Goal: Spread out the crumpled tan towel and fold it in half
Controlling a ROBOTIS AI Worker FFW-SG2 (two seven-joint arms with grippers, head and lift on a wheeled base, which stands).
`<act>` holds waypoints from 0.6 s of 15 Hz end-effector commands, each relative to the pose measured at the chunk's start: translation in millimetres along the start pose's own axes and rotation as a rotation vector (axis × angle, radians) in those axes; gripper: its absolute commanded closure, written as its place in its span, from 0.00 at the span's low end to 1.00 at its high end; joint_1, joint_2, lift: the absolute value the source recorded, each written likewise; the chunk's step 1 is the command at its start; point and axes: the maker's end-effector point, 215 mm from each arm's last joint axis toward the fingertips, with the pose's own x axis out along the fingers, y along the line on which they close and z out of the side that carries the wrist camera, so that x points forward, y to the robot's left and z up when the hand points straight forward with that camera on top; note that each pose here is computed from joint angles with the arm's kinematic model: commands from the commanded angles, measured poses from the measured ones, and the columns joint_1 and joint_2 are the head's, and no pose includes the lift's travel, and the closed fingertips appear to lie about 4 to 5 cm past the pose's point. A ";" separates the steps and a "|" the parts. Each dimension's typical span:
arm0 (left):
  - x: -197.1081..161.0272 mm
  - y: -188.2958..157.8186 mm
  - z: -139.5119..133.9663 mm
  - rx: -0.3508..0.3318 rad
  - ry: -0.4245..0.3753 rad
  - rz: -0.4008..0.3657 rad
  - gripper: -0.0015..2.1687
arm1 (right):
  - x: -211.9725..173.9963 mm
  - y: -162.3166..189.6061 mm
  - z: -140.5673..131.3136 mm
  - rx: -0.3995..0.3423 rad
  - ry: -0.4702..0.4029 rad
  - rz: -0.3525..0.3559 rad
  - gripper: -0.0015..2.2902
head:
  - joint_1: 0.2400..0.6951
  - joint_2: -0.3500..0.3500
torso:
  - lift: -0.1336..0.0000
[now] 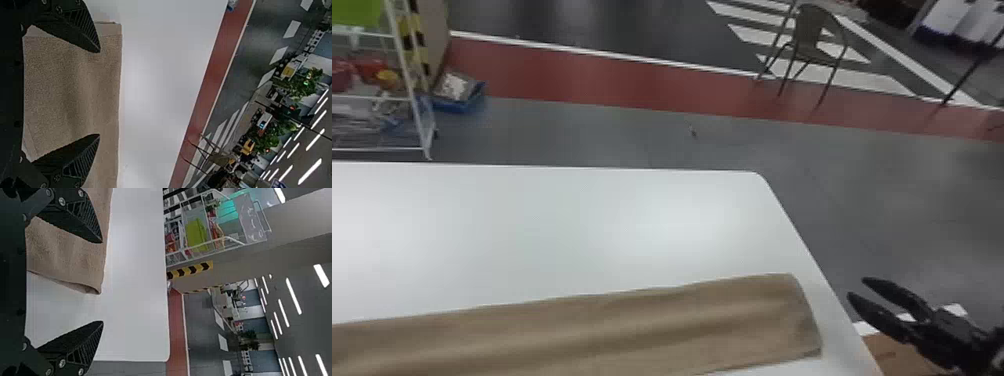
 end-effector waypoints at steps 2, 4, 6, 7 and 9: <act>10.7 1.7 -21.7 -0.005 0.072 0.045 0.07 | 4.8 8.8 3.8 0.048 0.025 0.007 0.08 | 1.00 0.00 | 0.09; 16.1 1.2 -26.9 0.007 0.091 0.055 0.07 | 6.3 3.2 5.5 0.028 0.046 -0.006 0.09 | 1.00 0.00 | 0.09; 20.8 5.0 -30.9 0.026 0.111 0.078 0.07 | 13.8 -3.5 2.5 0.012 0.088 -0.011 0.09 | 1.00 0.00 | 0.09; 22.7 6.7 -32.9 0.039 0.121 0.094 0.07 | 17.3 -4.7 -0.1 0.000 0.113 -0.012 0.09 | 1.00 0.00 | 0.09; 23.5 8.5 -34.7 0.019 0.143 0.102 0.07 | 28.6 -6.6 -5.8 -0.011 0.152 -0.001 0.09 | 1.00 0.00 | 0.09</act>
